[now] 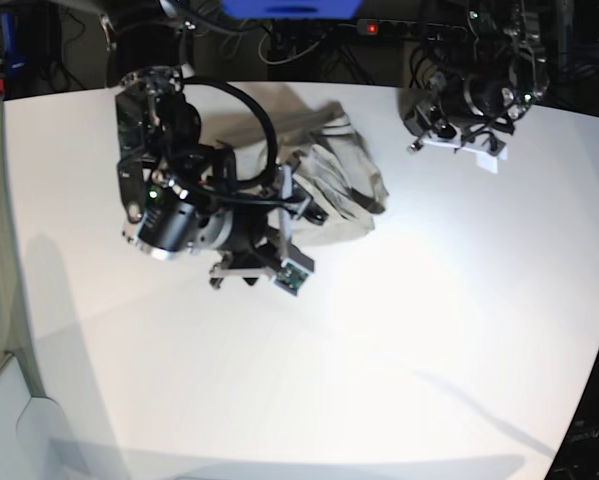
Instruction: Layout the t-shirt on the table in an organized manner, then fold the t-shirt properly
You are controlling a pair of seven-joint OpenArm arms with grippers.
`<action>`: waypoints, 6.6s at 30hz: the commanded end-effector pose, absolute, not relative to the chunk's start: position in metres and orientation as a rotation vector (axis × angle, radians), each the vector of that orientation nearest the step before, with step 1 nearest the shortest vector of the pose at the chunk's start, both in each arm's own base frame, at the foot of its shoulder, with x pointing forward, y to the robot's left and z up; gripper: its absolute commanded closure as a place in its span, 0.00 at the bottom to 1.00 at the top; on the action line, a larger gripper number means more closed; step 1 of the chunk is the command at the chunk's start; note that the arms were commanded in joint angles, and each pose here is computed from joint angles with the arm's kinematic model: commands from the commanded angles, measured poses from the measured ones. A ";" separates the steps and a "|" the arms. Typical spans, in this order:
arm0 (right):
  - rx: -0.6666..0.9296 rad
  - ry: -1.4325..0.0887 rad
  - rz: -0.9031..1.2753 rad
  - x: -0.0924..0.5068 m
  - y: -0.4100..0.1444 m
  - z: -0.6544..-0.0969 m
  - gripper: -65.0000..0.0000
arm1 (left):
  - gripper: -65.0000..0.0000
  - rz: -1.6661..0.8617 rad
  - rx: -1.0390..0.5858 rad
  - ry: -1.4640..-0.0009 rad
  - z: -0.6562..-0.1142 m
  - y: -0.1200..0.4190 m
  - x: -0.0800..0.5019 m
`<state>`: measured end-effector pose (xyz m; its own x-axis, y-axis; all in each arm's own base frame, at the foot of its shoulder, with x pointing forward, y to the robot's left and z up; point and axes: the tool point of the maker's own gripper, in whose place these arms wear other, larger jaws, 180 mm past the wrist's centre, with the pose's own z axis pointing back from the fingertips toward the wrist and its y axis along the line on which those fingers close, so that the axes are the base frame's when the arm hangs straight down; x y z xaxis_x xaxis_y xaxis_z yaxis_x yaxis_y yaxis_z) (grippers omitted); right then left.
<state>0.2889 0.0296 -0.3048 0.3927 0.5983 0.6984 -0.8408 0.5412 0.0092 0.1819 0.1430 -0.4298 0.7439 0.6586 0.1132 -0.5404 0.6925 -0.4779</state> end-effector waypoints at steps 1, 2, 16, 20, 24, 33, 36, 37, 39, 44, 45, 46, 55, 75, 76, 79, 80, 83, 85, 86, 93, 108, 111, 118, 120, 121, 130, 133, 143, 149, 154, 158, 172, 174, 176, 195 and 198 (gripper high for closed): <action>0.397 -0.735 0.951 0.294 0.030 -0.297 0.45 | 1.00 0.687 -0.456 -0.318 -0.416 0.146 0.187; 0.391 -0.724 0.951 0.293 0.027 -0.300 0.45 | 1.00 0.696 -0.454 -0.329 -0.411 0.151 0.186; 0.333 -0.575 0.914 0.274 -0.020 -0.348 0.46 | 1.00 0.711 -0.473 -0.369 -0.401 0.151 0.196; 0.414 -0.563 0.890 0.249 -0.007 -0.361 0.46 | 1.00 0.711 -0.476 -0.375 -0.399 0.151 0.200; 0.492 -0.558 0.871 0.231 0.015 -0.365 0.46 | 1.00 0.706 -0.482 -0.393 -0.396 0.151 0.207; 0.550 -0.534 1.059 0.205 0.058 -0.361 0.46 | 1.00 0.717 -0.478 -0.375 -0.402 0.153 0.206; 0.511 -0.540 1.072 0.214 0.047 -0.361 0.46 | 1.00 0.716 -0.482 -0.379 -0.400 0.151 0.206; 0.494 -0.546 1.078 0.219 0.044 -0.359 0.46 | 1.00 0.718 -0.482 -0.380 -0.400 0.151 0.206; 0.469 -0.556 1.087 0.226 0.037 -0.357 0.46 | 1.00 0.719 -0.484 -0.386 -0.400 0.151 0.207; 0.409 -0.585 1.038 0.249 0.013 -0.352 0.46 | 0.97 0.732 -0.565 -0.386 -0.392 0.142 0.212; 0.406 -0.591 1.030 0.251 0.011 -0.351 0.46 | 0.94 0.736 -0.596 -0.386 -0.388 0.139 0.214; 0.402 -0.595 1.025 0.252 0.009 -0.350 0.46 | 0.90 0.737 -0.627 -0.389 -0.384 0.135 0.218; 0.400 -0.601 1.025 0.253 0.009 -0.348 0.46 | 0.65 0.702 -0.739 -0.444 -0.353 0.122 0.231; 0.359 -0.596 1.036 0.258 -0.004 -0.349 0.46 | 0.10 0.562 -0.624 -0.484 -0.371 0.091 0.256; 0.356 -0.594 1.037 0.258 -0.005 -0.350 0.46 | 0.13 0.568 -0.617 -0.480 -0.374 0.090 0.257; 0.353 -0.593 1.037 0.258 -0.006 -0.350 0.46 | 0.28 0.584 -0.585 -0.458 -0.387 0.093 0.259; 0.353 -0.593 1.037 0.258 -0.006 -0.350 0.46 | 0.35 0.584 -0.583 -0.457 -0.388 0.093 0.263; 0.347 -0.599 1.039 0.262 -0.007 -0.348 0.46 | 0.58 0.579 -0.585 -0.434 -0.396 0.086 0.268; 0.343 -0.604 1.040 0.265 -0.007 -0.347 0.46 | 0.62 0.568 -0.590 -0.428 -0.397 0.082 0.274; 0.341 -0.605 1.041 0.266 -0.007 -0.346 0.46 | 0.63 0.563 -0.590 -0.427 -0.397 0.081 0.275; 0.319 -0.608 1.024 0.271 -0.018 -0.346 0.46 | 0.71 0.530 -0.591 -0.469 -0.393 0.072 0.285; 0.279 -0.631 0.991 0.285 -0.034 -0.339 0.46 | 1.00 0.501 -0.519 -0.600 -0.372 0.094 0.316; 0.279 -0.631 0.991 0.285 -0.034 -0.339 0.46 | 1.00 0.490 -0.530 -0.625 -0.362 0.092 0.328; 0.279 -0.632 0.991 0.285 -0.034 -0.339 0.46 | 1.00 0.477 -0.538 -0.671 -0.346 0.093 0.348; 0.277 -0.631 0.992 0.285 -0.035 -0.339 0.46 | 1.00 0.476 -0.533 -0.672 -0.346 0.094 0.349; 0.277 -0.631 0.992 0.285 -0.035 -0.339 0.46 | 1.00 0.480 -0.525 -0.662 -0.351 0.096 0.348; 0.305 -0.607 0.965 0.293 -0.031 -0.348 0.47 | 1.00 0.512 -0.490 -0.577 -0.383 0.101 0.336; 0.342 -0.603 0.950 0.293 -0.025 -0.357 0.61 | 1.00 0.512 -0.490 -0.574 -0.384 0.101 0.336; 0.378 -0.505 0.896 0.288 -0.031 -0.389 0.99 | 0.99 0.511 -0.491 -0.569 -0.384 0.101 0.335; 0.390 -0.520 0.893 0.289 -0.029 -0.389 0.99 | 0.67 0.519 -0.497 -0.558 -0.386 0.100 0.332; 0.387 -0.523 0.894 0.290 -0.029 -0.388 0.99 | 0.27 0.505 -0.514 -0.518 -0.388 0.095 0.317; 0.387 -0.521 0.894 0.289 -0.030 -0.388 0.99 | 0.21 0.503 -0.514 -0.492 -0.394 0.091 0.308; 0.387 -0.527 0.894 0.290 -0.029 -0.387 0.99 | 0.23 0.395 -0.495 -0.289 -0.447 0.039 0.277; 0.387 -0.527 0.894 0.290 -0.029 -0.387 0.99 | 0.35 0.362 -0.491 -0.266 -0.451 0.031 0.272; 0.387 -0.527 0.894 0.290 -0.029 -0.387 0.99 | 0.60 0.340 -0.485 -0.254 -0.454 0.027 0.268; 0.148 -0.689 0.869 0.334 -0.110 -0.326 0.72 | 1.00 -0.071 -0.363 -0.406 -0.415 -0.003 0.348; 0.074 -0.717 0.772 0.346 -0.155 -0.312 0.64 | 1.00 -0.284 -0.350 -0.438 -0.405 -0.022 0.359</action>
